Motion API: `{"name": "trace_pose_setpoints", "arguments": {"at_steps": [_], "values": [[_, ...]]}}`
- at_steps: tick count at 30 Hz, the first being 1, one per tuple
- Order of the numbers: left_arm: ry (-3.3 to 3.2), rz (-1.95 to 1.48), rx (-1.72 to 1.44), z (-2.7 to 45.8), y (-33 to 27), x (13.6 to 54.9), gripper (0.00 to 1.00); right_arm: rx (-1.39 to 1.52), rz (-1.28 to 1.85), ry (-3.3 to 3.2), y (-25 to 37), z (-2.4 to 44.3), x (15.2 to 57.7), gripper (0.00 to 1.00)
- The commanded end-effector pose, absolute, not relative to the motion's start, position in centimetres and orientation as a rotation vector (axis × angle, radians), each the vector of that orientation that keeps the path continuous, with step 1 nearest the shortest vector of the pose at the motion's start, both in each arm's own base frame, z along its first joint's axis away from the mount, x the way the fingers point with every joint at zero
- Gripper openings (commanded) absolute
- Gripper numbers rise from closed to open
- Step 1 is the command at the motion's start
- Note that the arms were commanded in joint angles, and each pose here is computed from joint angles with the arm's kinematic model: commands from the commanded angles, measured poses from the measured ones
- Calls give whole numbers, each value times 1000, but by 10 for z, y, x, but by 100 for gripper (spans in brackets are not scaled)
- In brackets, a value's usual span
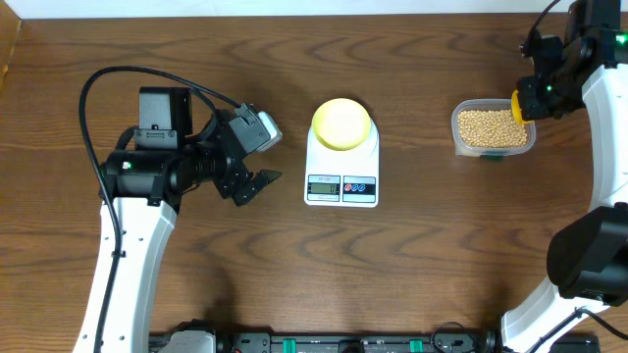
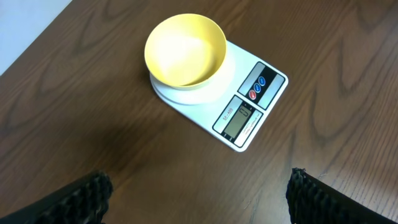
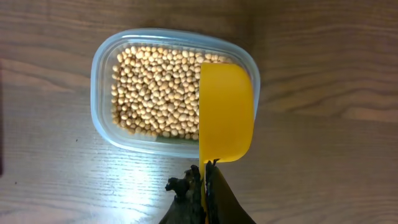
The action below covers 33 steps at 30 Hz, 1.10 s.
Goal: Scoop item into bowl and weigh 50g on scale
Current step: 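Lower the scoop into the soybean tub with the right gripper, then drag the scoop through the soybeans to fill it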
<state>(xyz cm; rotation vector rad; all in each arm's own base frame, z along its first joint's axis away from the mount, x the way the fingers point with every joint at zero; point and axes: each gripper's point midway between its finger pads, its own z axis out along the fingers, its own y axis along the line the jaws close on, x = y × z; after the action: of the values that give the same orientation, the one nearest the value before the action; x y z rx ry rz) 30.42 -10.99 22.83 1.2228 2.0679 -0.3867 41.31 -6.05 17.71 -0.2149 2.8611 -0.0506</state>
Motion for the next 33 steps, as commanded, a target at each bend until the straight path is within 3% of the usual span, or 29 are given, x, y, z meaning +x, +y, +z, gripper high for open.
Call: {"name": "trace_pose_setpoints", "arguments": {"at_steps": [1,24,33], "values": [[2085,-415,1210,224,-110,303,92,-224,13,2877,-56,172,410,1],[2085,-415,1210,224,-110,303,92,-138,-9,2990,-74,125,414,1],[2085,-415,1210,224,-110,303,92,-136,117,3040,-60,105,413,1]]}}
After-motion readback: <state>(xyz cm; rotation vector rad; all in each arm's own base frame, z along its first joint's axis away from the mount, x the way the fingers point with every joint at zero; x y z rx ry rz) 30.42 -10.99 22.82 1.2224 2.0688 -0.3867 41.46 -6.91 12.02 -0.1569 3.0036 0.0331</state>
